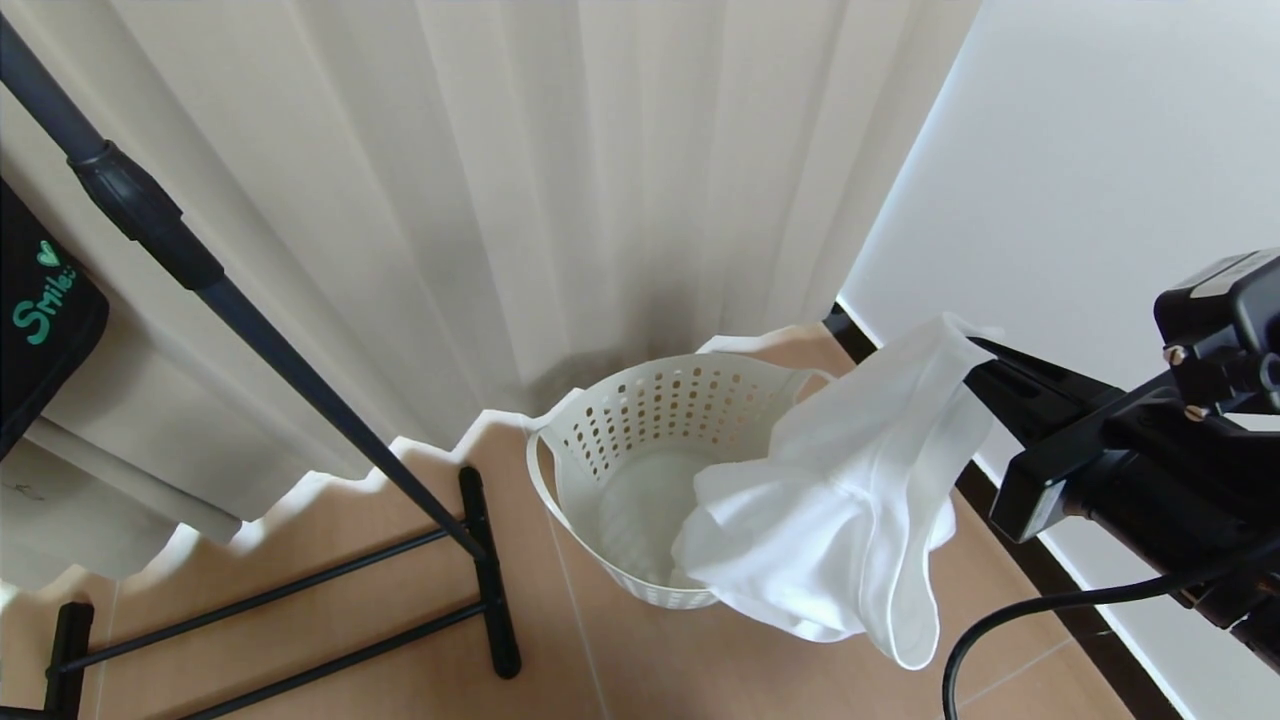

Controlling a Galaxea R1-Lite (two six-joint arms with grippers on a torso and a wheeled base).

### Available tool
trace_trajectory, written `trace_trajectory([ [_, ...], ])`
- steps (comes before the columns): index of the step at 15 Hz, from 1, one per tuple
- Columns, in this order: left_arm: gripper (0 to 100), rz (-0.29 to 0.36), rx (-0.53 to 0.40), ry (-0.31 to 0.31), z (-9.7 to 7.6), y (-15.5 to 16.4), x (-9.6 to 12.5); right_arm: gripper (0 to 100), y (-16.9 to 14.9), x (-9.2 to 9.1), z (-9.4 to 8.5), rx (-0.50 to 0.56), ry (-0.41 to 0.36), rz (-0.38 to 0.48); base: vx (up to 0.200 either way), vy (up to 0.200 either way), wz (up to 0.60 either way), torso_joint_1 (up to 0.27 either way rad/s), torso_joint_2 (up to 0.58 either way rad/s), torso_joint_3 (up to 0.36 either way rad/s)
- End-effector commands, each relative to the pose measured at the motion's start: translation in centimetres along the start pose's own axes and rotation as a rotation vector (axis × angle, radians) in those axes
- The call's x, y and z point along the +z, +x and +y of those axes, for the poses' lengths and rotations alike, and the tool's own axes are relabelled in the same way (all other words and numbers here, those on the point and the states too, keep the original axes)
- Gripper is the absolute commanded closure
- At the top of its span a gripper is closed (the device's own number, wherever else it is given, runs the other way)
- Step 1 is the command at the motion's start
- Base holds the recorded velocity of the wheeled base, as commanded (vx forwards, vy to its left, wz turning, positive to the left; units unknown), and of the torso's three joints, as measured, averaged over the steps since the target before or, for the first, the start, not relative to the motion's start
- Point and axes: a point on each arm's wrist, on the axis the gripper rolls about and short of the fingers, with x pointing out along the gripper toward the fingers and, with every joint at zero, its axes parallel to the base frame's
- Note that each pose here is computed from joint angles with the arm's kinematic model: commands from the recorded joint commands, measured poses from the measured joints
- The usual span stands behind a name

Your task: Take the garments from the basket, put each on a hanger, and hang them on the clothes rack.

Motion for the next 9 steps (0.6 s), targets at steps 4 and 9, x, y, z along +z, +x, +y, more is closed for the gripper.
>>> trace_trajectory([
  [4,0,0.001,0.002,-0.002,0.0,0.01,0.0,100,-0.25,-0.46,-0.01,0.0,-0.008,0.014,0.0,0.0,0.0,0.001,0.0,0.157],
  [9,0,0.0,0.003,-0.005,0.01,0.01,0.0,100,-0.06,-0.46,-0.58,-0.025,-0.01,0.016,0.0,0.0,0.0,0.0,0.0,0.199],
])
